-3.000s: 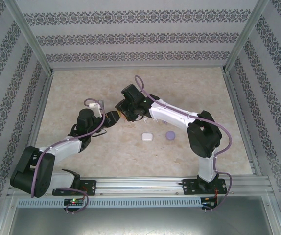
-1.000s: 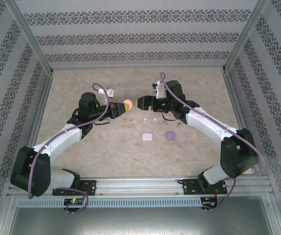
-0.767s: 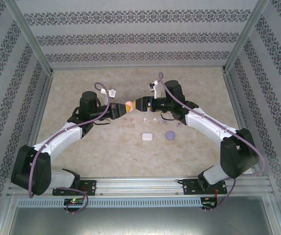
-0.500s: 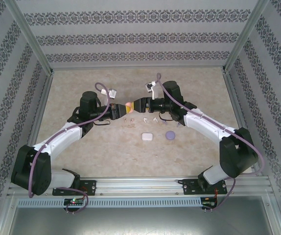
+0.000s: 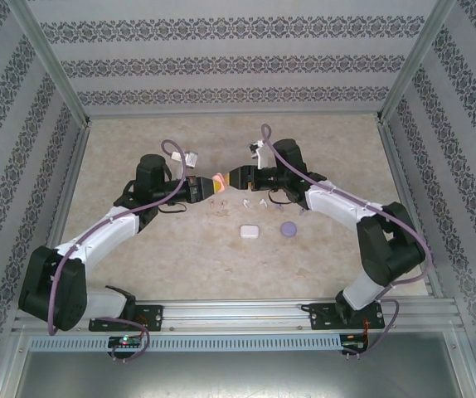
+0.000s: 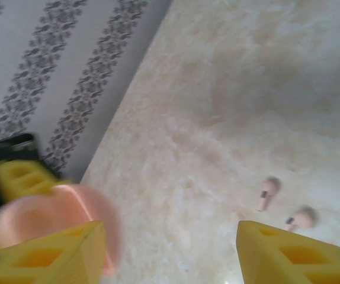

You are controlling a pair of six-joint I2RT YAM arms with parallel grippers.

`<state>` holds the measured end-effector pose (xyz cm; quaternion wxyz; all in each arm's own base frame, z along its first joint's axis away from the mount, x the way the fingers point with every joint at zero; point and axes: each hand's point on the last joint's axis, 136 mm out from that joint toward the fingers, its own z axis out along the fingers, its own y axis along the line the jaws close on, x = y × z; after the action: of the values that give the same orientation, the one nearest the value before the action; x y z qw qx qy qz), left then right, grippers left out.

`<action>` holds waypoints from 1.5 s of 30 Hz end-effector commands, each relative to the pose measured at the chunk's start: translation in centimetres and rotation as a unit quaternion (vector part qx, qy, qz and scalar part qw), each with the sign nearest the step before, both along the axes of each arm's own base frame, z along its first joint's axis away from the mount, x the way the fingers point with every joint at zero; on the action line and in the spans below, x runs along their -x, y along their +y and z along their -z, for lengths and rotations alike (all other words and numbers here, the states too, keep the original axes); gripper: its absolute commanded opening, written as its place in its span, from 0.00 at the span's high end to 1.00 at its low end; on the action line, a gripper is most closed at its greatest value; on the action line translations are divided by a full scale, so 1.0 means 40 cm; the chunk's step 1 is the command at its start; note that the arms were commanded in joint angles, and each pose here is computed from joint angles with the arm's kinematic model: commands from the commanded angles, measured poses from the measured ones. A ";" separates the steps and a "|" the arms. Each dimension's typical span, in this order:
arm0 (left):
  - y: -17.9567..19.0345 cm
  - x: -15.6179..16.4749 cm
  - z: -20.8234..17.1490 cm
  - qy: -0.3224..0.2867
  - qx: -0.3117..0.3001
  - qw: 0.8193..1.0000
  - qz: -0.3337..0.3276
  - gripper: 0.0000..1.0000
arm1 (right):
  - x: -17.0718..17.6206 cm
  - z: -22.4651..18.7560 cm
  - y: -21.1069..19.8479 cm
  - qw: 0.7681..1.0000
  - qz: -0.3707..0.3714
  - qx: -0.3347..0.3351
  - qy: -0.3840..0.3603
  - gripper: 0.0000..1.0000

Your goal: Insert the wireless bluetooth earbuds into the charging case

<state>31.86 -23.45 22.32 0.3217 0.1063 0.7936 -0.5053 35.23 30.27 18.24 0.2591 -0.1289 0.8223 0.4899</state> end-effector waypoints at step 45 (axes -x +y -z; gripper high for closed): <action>-0.054 0.021 -0.156 -0.083 0.065 0.992 0.066 1.00 | 0.096 -0.141 0.026 0.992 -0.061 -0.109 -0.004 0.62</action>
<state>31.08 -24.79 26.05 0.3350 0.1504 0.7478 -0.5531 31.55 30.58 23.29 0.2403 -0.1347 0.7651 0.5821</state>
